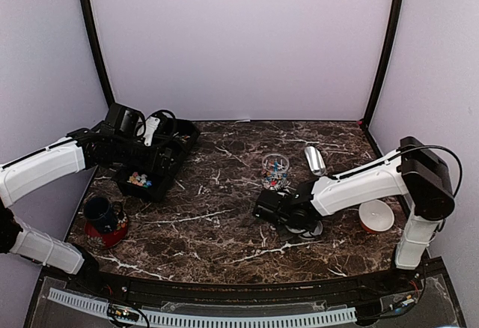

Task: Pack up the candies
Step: Pick up the box lid from the center of the board.

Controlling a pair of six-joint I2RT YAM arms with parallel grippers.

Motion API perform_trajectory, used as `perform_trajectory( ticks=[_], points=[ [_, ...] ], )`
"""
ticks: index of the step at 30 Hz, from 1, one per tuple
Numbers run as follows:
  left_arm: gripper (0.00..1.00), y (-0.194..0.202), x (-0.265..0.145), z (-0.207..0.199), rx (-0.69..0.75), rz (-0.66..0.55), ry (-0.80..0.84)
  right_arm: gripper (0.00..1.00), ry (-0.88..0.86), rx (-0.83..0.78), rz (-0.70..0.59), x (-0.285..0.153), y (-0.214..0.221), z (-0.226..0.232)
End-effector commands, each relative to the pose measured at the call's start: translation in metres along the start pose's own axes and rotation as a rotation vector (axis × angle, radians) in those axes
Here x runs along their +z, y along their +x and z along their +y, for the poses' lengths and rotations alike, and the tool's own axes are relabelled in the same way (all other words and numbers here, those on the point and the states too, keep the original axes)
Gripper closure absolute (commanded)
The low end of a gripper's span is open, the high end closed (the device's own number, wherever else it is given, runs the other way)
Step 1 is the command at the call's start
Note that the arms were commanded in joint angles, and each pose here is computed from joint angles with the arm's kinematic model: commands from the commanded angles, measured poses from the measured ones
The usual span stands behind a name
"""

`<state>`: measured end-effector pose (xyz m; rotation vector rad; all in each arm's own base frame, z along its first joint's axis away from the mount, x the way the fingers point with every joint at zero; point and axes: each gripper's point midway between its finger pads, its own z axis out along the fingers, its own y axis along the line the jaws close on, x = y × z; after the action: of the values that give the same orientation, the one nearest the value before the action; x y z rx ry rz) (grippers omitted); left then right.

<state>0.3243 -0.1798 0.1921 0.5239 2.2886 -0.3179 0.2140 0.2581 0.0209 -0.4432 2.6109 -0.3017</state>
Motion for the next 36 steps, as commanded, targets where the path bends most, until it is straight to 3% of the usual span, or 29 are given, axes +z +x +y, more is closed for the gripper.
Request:
perform_trajectory(
  ticks=[1, 5, 12, 16, 22, 27, 32, 36],
  points=[
    [0.01, 0.005, -0.001, 0.001, 0.011, 0.015, -0.005, 0.9, -0.04, 0.025, 0.013, 0.0, 0.0, -0.001],
    [0.01, 0.004, -0.001, 0.001, 0.012, 0.015, -0.003, 0.99, -0.053, 0.029, 0.016, -0.001, 0.002, 0.001],
    [0.01, 0.004, 0.0, 0.001, 0.012, 0.016, -0.001, 1.0, -0.063, 0.026, 0.006, -0.007, -0.003, -0.001],
    [0.01, 0.004, 0.0, 0.0, 0.014, 0.015, 0.001, 1.0, -0.171, 0.006, -0.05, -0.033, -0.018, 0.009],
    [0.01, -0.002, -0.006, -0.011, 0.027, -0.021, 0.065, 1.0, -0.466, -0.024, -0.192, -0.116, -0.056, 0.033],
    [0.01, -0.013, -0.017, -0.037, 0.049, -0.091, 0.211, 1.0, -0.701, -0.11, -0.346, -0.179, -0.075, 0.049],
    [0.01, -0.014, -0.018, -0.056, -0.008, -0.089, 0.327, 1.0, -0.826, -0.239, -0.571, -0.225, -0.085, 0.059],
    [0.01, -0.018, -0.017, -0.068, -0.11, -0.056, 0.402, 1.0, -0.83, -0.355, -0.676, -0.238, -0.088, 0.07]
  ],
)
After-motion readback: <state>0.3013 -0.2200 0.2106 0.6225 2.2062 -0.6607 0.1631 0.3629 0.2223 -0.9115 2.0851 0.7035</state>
